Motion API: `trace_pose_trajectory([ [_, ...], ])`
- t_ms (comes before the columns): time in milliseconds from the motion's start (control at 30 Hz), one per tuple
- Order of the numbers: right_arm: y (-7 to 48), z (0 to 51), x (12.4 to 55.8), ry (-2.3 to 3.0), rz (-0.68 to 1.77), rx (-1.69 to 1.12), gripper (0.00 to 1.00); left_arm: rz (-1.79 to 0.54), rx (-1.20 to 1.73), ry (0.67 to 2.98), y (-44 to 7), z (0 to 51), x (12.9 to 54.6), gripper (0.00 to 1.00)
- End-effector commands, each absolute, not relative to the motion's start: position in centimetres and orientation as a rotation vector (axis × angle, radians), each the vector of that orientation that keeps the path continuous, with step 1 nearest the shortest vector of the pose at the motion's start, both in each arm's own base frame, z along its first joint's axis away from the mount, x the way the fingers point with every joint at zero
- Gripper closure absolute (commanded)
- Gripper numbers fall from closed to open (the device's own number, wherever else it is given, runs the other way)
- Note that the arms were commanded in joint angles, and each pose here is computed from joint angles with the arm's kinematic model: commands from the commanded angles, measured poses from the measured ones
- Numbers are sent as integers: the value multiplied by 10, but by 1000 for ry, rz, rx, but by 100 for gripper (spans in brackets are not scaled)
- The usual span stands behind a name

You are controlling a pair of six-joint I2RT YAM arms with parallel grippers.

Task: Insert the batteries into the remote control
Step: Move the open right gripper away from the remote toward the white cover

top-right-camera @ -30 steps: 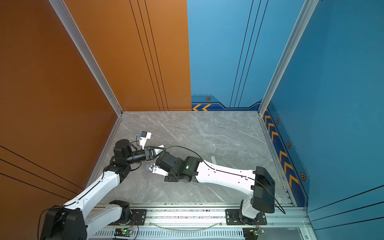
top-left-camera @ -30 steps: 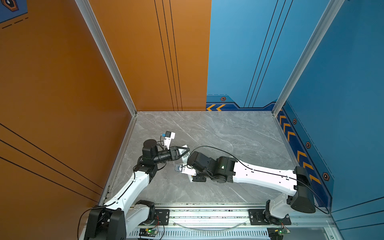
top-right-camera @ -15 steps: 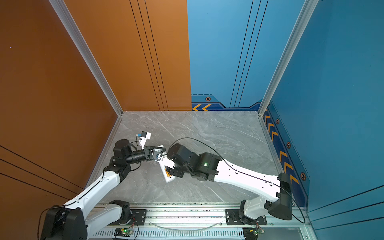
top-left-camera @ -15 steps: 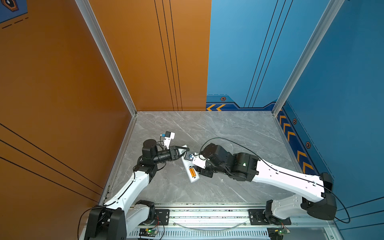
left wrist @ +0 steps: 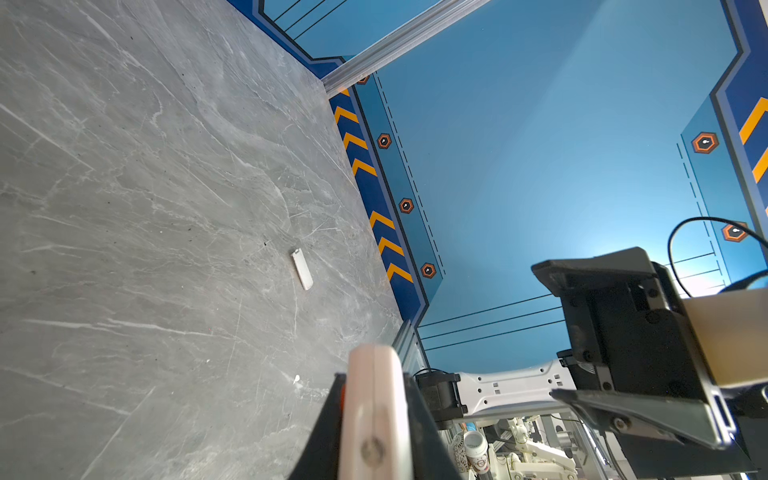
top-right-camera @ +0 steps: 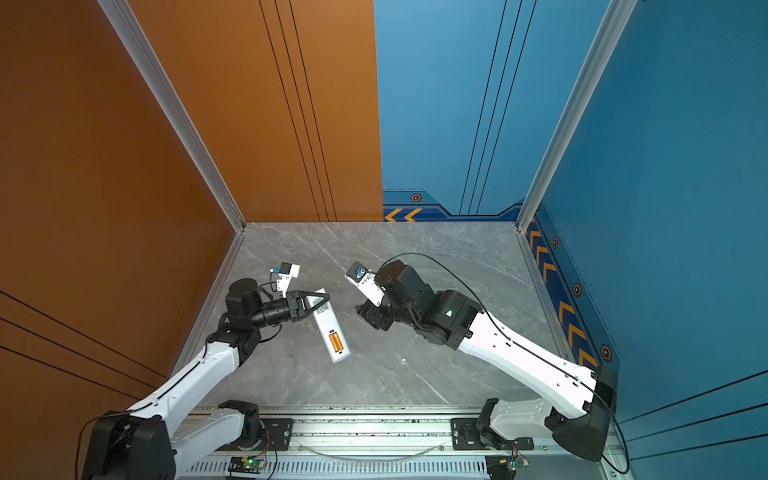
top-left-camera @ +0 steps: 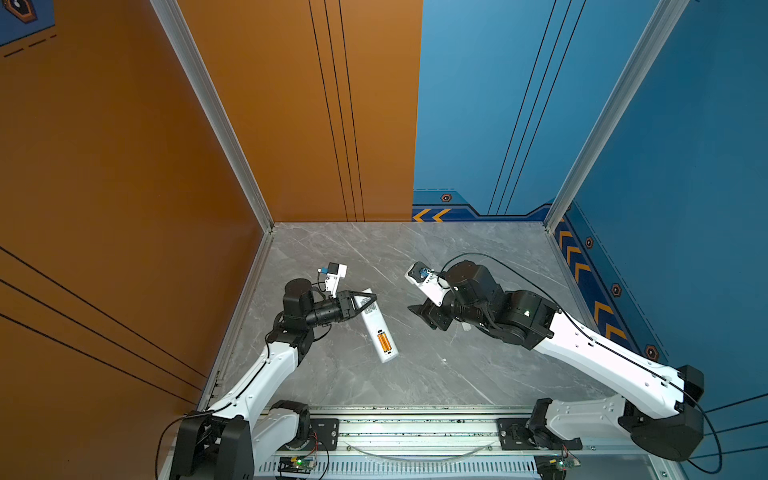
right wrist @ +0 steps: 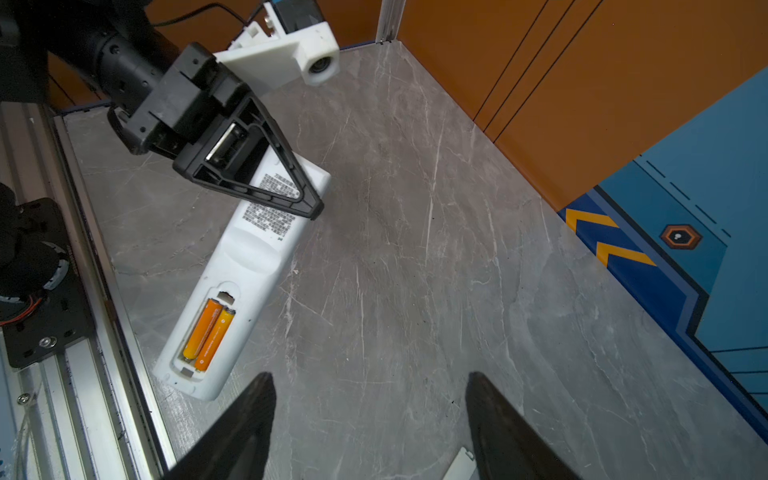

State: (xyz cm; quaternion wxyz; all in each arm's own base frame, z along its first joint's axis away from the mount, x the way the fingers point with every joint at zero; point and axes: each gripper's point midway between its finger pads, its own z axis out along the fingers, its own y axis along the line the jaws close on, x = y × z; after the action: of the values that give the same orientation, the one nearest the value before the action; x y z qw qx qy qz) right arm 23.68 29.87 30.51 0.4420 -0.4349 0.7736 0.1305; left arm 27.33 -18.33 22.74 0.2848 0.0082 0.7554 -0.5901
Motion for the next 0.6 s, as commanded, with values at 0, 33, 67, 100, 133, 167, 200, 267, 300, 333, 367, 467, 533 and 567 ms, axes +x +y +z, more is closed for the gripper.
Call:
trace_pose_trajectory([
  [0,284,293,235,2020,347,-1032,27,-1563,25,1989,-179,231,273,100],
  [33,281,291,237,2036,345,-1020,26,-1562,29,1987,-180,232,273,100],
  [67,278,288,239,2055,341,-1004,25,-1561,30,1988,-179,232,273,100],
  [100,275,287,241,2068,337,-992,25,-1559,31,1987,-179,232,273,100],
  [133,272,286,243,2083,333,-978,24,-1557,35,1984,-179,233,272,100],
  [167,268,284,245,2099,328,-963,24,-1555,39,1980,-179,234,272,100],
  [200,266,283,247,2113,326,-948,23,-1552,40,1977,-179,235,272,100],
  [267,259,279,251,2149,325,-909,21,-1542,42,1979,-178,234,271,100],
  [300,257,277,254,2165,324,-891,21,-1536,43,1978,-178,235,271,100],
  [333,253,274,257,2187,324,-868,20,-1533,44,1981,-178,234,271,100],
  [367,249,271,260,2209,320,-843,19,-1530,42,1984,-178,233,271,100],
  [467,232,260,271,2295,277,-751,19,-1528,45,1982,-177,234,271,100],
  [533,222,253,277,2347,262,-699,19,-1525,53,1973,-177,237,271,100],
  [567,218,249,279,2367,251,-683,19,-1525,53,1972,-177,237,271,100],
])
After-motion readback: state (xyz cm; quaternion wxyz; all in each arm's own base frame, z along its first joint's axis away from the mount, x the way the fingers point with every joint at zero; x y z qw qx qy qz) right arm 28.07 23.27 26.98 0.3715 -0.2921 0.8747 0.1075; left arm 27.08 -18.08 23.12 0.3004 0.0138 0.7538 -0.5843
